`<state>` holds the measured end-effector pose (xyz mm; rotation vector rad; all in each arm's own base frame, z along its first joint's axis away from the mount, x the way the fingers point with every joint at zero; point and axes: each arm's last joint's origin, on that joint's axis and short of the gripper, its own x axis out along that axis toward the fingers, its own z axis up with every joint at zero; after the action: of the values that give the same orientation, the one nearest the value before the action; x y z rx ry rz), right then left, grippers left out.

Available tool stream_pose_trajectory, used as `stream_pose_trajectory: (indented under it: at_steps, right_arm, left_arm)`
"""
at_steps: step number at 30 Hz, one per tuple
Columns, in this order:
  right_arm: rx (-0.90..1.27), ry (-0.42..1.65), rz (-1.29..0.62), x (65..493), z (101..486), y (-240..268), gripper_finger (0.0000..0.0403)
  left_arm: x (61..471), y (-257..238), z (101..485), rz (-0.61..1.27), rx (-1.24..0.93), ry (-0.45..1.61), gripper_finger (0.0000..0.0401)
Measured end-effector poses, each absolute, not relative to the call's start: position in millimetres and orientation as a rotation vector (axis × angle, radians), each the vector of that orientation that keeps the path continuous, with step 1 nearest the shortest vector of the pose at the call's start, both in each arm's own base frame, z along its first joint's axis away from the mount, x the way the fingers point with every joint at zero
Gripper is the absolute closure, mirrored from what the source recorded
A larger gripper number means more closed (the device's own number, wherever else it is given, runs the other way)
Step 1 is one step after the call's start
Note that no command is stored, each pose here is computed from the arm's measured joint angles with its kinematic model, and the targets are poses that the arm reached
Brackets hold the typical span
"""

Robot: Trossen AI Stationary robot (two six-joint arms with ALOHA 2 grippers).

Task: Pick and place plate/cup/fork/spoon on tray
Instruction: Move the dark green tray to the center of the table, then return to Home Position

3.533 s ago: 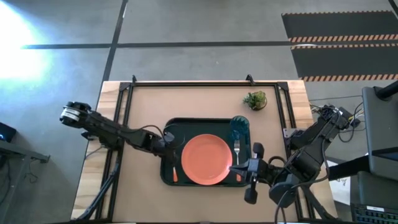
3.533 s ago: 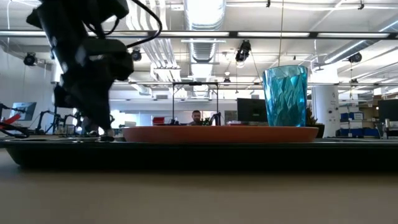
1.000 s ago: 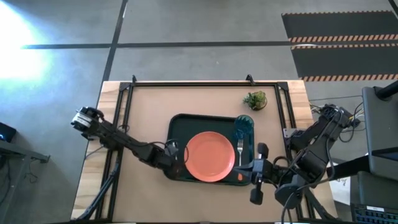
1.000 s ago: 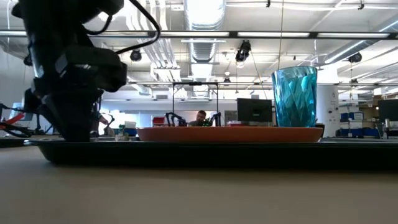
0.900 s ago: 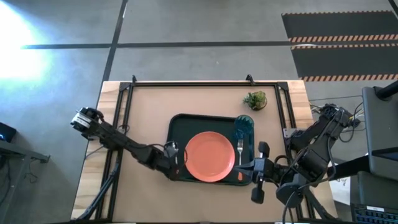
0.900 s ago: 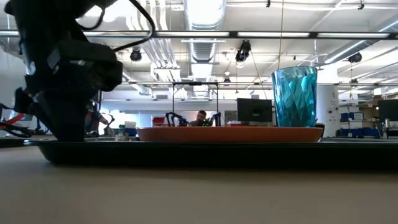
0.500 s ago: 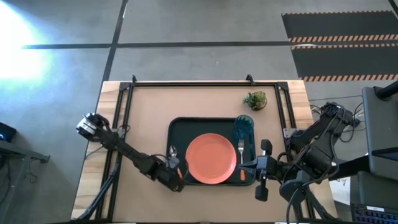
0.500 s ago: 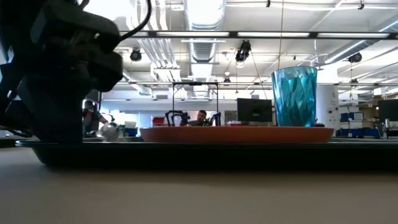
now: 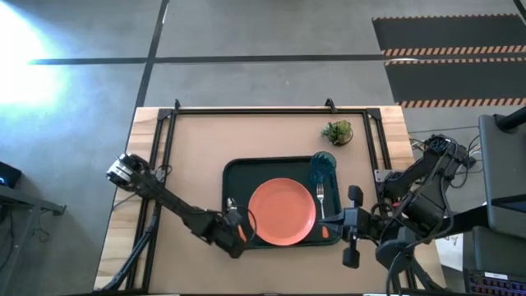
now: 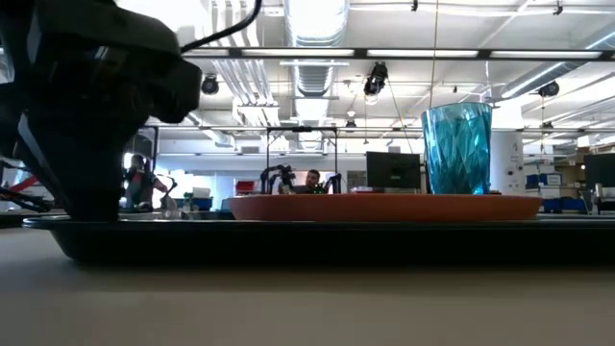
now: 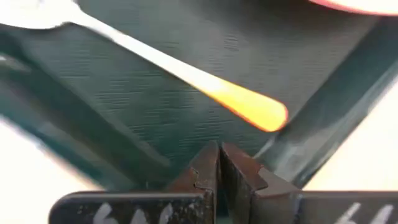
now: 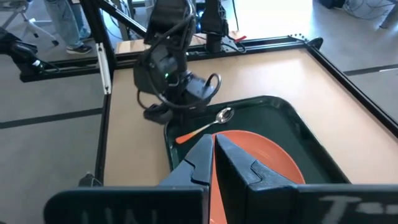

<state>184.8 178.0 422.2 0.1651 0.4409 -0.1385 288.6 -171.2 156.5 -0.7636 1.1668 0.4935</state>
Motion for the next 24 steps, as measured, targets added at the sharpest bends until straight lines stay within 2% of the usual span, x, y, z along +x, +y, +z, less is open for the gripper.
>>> stream_pose_trajectory:
  at_steps: [8, 15, 24]
  right_arm:
    - [0.159, 0.447, -0.141, 184, 421, 178, 0.0394]
    - [0.201, 0.468, -0.202, 181, 417, 174, 0.0394]
    - [0.208, 0.461, -0.231, 181, 416, 173, 0.0394]
  left_arm:
    - [259, -148, 192, 0.635, -0.642, 1.171, 0.0401]
    - [239, -124, 227, 0.707, -0.6, 1.059, 0.0401]
    - [244, -115, 212, 0.707, -0.539, 1.159, 0.0401]
